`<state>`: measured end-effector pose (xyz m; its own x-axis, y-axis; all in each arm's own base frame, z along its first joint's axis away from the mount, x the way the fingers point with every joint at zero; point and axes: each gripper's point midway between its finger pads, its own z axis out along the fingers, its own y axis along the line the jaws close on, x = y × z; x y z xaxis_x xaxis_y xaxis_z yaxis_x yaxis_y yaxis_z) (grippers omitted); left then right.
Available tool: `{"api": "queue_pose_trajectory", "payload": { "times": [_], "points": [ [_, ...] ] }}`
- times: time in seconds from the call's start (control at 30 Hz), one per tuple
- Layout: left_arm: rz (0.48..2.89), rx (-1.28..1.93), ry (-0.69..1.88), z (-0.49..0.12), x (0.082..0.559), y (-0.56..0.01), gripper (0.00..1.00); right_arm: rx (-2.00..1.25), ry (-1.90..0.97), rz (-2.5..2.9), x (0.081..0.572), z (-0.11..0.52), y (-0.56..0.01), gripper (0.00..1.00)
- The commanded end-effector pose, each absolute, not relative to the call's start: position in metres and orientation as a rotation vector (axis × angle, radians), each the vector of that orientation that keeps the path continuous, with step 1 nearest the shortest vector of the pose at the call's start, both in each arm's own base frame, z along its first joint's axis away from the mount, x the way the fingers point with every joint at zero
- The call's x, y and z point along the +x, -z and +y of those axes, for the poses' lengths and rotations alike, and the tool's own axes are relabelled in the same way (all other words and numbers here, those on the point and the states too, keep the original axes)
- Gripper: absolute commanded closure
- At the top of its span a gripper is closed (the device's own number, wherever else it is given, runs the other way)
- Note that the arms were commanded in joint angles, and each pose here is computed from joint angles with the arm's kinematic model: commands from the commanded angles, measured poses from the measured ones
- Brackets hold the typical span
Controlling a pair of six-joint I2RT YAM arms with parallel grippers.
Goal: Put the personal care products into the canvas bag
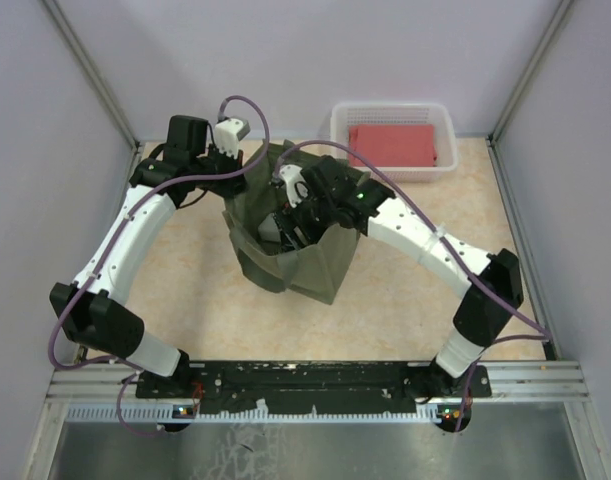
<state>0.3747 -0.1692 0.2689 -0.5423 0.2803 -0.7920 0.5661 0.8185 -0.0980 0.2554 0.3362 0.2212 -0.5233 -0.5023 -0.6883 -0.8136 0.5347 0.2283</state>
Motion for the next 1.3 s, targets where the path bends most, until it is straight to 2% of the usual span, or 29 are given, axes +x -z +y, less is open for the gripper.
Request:
{"api": "queue_pose_trajectory", "payload": {
  "times": [0.0, 0.27, 0.87, 0.93, 1.03, 1.1, 1.17, 1.23, 1.27],
  "points": [
    [2.018, 0.618, 0.413, -0.167, 0.383, -0.311, 1.0, -1.06, -0.75, 2.147, 0.254, 0.361, -0.235, 1.0],
    [2.015, 0.62, 0.413, -0.167, 0.383, -0.313, 1.0, -1.061, -0.63, 2.239, 0.259, 0.362, -0.191, 1.0],
    [2.021, 0.612, 0.408, -0.166, 0.384, -0.311, 1.0, -0.991, -0.387, 2.313, 0.267, 0.341, -0.138, 1.0],
    [2.024, 0.61, 0.41, -0.166, 0.384, -0.31, 1.0, -0.995, -0.388, 2.316, 0.265, 0.341, -0.139, 0.88],
    [2.021, 0.607, 0.409, -0.166, 0.384, -0.312, 1.0, -1.0, -0.424, 2.298, 0.263, 0.344, -0.149, 0.61],
    [2.018, 0.607, 0.411, -0.167, 0.385, -0.312, 1.0, -0.997, -0.463, 2.269, 0.261, 0.346, -0.161, 0.38],
    [2.017, 0.608, 0.415, -0.167, 0.385, -0.312, 0.99, -0.998, -0.492, 2.244, 0.26, 0.349, -0.172, 0.19],
    [2.017, 0.608, 0.416, -0.168, 0.385, -0.313, 0.99, -0.98, -0.52, 2.196, 0.258, 0.348, -0.196, 0.05],
    [2.018, 0.606, 0.417, -0.167, 0.385, -0.313, 0.99, -0.973, -0.525, 2.178, 0.259, 0.348, -0.205, 0.01]
  ]
}}
